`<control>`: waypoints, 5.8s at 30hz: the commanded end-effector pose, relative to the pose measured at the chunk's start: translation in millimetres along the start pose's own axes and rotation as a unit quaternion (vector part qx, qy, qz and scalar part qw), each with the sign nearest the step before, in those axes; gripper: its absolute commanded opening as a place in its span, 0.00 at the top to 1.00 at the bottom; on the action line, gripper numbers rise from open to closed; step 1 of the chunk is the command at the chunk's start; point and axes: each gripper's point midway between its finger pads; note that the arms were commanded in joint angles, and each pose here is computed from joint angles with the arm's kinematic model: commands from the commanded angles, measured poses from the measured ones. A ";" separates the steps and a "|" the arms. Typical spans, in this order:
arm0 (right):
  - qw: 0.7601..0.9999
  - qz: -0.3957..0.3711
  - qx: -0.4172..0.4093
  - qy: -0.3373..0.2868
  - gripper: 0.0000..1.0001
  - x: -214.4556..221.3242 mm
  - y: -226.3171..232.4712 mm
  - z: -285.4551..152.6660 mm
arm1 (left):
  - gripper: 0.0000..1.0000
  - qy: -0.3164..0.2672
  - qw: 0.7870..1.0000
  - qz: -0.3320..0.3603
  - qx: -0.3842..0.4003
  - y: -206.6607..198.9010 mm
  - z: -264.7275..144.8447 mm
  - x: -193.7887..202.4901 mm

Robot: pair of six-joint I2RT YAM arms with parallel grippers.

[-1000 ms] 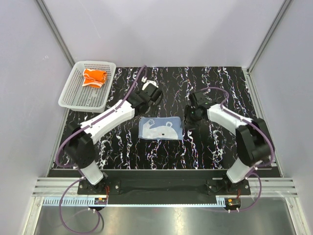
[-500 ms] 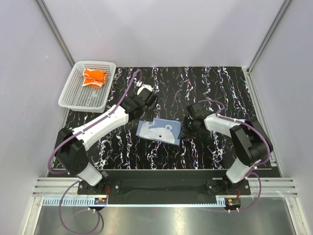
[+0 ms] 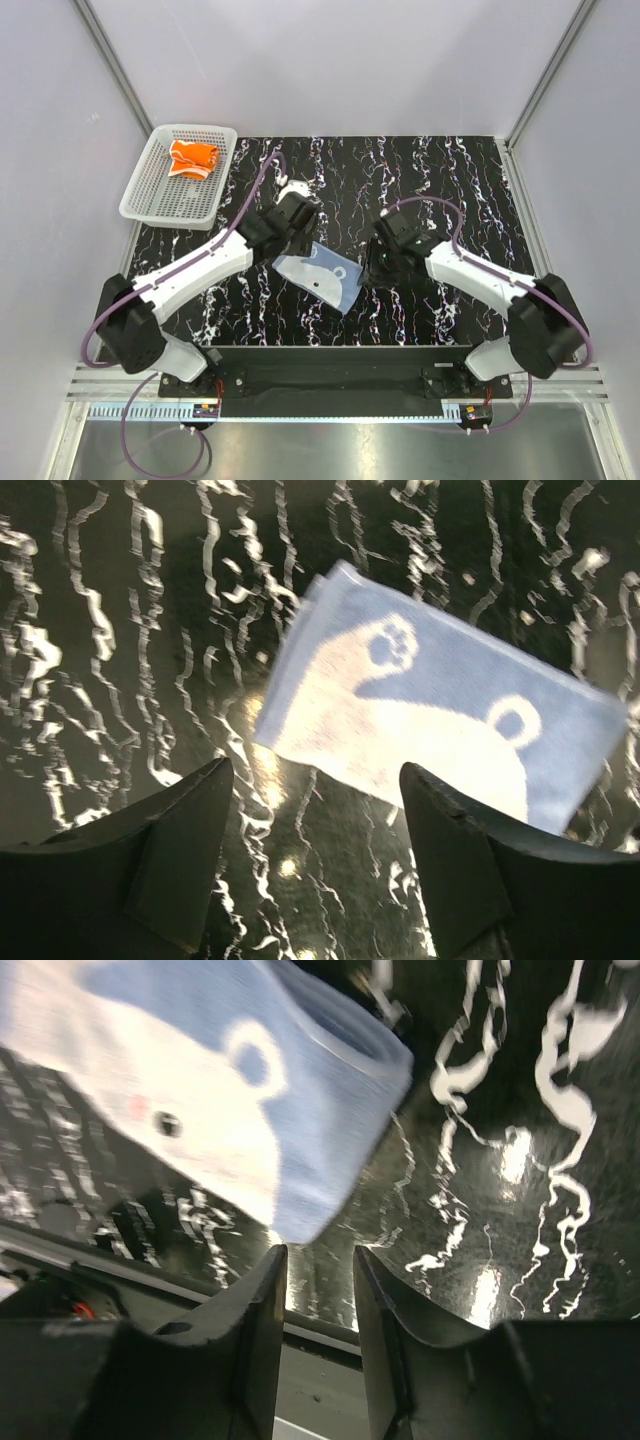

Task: Roll the towels
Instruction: Fold the towel, then roll the towel

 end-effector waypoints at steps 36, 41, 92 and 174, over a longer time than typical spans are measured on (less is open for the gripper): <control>0.985 0.038 -0.155 0.068 1.00 -44.3 25.3 19.3 | 0.87 0.092 0.981 0.008 0.169 -176.6 43.4 131.8; 0.986 0.053 -0.135 0.080 1.00 -43.3 11.6 40.1 | 0.87 0.094 0.982 0.009 0.166 -172.9 43.4 136.3; 0.986 0.087 0.042 -0.134 0.61 -97.8 -55.7 -96.3 | 0.48 -0.024 0.983 0.176 0.044 -169.3 -7.7 51.3; 0.981 0.160 -0.106 -0.017 0.44 -57.9 -29.7 14.5 | 1.00 0.036 0.920 -0.016 0.390 -205.2 -7.0 41.6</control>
Point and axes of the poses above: each gripper's point midway between its finger pads, its own z axis out along the fingers, its own y axis along the line the jaws close on, x = y × z, and after that the axes turned 9 degrees about z, right-handed
